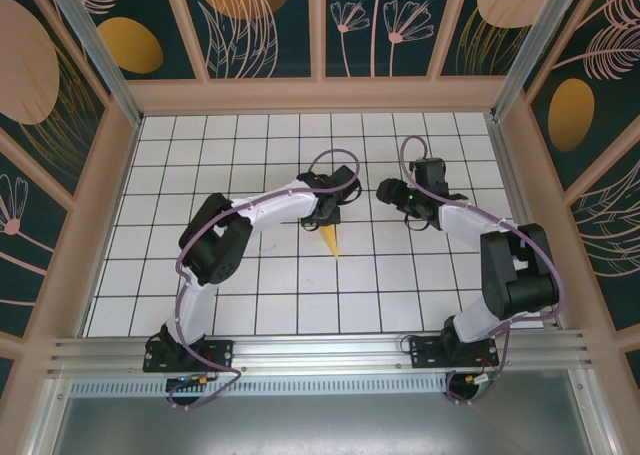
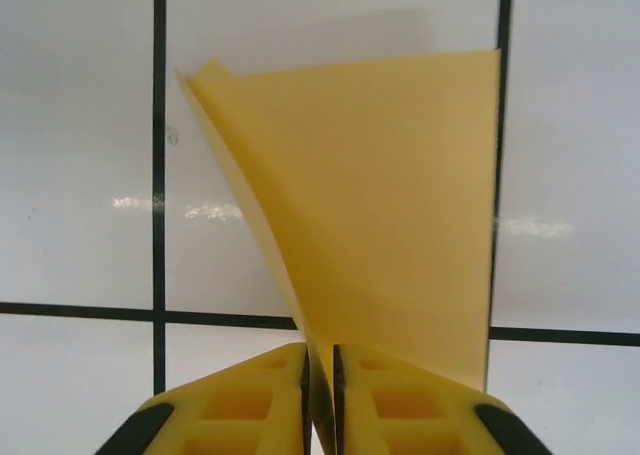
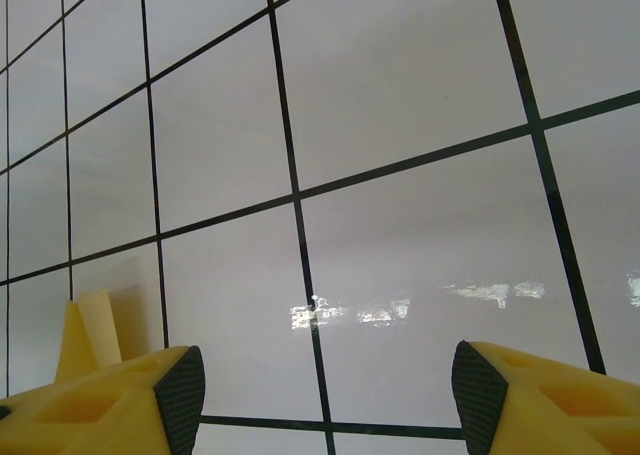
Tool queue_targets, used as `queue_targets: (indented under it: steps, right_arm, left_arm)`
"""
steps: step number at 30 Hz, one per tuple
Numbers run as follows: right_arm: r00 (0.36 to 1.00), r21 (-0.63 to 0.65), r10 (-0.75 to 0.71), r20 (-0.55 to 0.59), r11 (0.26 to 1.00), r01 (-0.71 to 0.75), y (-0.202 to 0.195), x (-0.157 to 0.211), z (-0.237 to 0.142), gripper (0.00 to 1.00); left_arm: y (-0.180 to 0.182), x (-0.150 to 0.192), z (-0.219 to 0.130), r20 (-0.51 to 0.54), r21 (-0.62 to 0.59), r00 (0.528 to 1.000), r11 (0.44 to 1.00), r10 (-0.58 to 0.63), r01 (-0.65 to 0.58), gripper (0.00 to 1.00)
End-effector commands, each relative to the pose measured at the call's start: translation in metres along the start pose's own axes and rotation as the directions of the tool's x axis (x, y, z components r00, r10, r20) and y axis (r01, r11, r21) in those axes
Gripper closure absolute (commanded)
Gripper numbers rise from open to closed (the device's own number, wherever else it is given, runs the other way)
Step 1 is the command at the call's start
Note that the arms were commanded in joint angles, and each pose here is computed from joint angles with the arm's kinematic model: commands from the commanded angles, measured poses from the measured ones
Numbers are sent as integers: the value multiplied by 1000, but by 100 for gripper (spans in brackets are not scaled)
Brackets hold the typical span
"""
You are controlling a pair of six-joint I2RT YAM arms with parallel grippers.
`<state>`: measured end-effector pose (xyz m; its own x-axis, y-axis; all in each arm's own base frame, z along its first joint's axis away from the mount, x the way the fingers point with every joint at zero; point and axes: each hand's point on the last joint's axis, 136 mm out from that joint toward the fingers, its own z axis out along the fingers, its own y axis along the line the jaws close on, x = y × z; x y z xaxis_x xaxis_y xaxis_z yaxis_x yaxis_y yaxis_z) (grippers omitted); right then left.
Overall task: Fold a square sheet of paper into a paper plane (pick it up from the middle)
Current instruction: Move the paper plane to the top-center of the table.
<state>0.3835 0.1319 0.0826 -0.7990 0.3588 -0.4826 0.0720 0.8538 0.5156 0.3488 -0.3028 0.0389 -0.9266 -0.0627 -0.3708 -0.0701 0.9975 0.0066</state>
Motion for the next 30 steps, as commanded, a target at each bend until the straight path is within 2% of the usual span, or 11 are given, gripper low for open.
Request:
queue_targets:
  steps: [1,4,6,12,16,19,22,25,30]
  right_arm:
    - [1000,-11,19,-10,1000,-19,0,1,3,31]
    - [1000,-18,20,-11,1000,-20,1,0,4,31]
    - [1000,-23,19,-9,1000,-20,2,0,2,31]
    - [999,-96,22,23,995,-20,16,-5,-9,31]
    - [997,-158,51,55,987,-41,23,-9,-21,34]
    - [996,-221,59,64,974,-44,35,-11,-31,36]
    - [997,-305,37,66,952,-15,51,-9,-42,38]
    - [1000,-356,2,31,934,9,65,2,-45,39]
    - [998,-372,-49,-48,928,28,82,24,-32,51]
  left_arm:
    - [2,-5,-12,33,5,999,1000,-22,22,89]
    - [4,-12,-18,65,7,997,999,-41,41,99]
    - [4,-20,-27,103,22,993,998,-61,59,100]
    - [-15,-48,-67,225,239,965,968,-134,78,100]
    - [-32,-58,-88,242,464,949,883,-202,69,100]
    - [-38,-59,-87,204,586,950,807,-235,73,100]
    - [-47,-56,-79,165,667,957,742,-238,70,100]
    - [-54,-50,-66,131,708,964,702,-233,73,100]
    - [-63,-39,-55,80,789,972,609,-223,75,100]
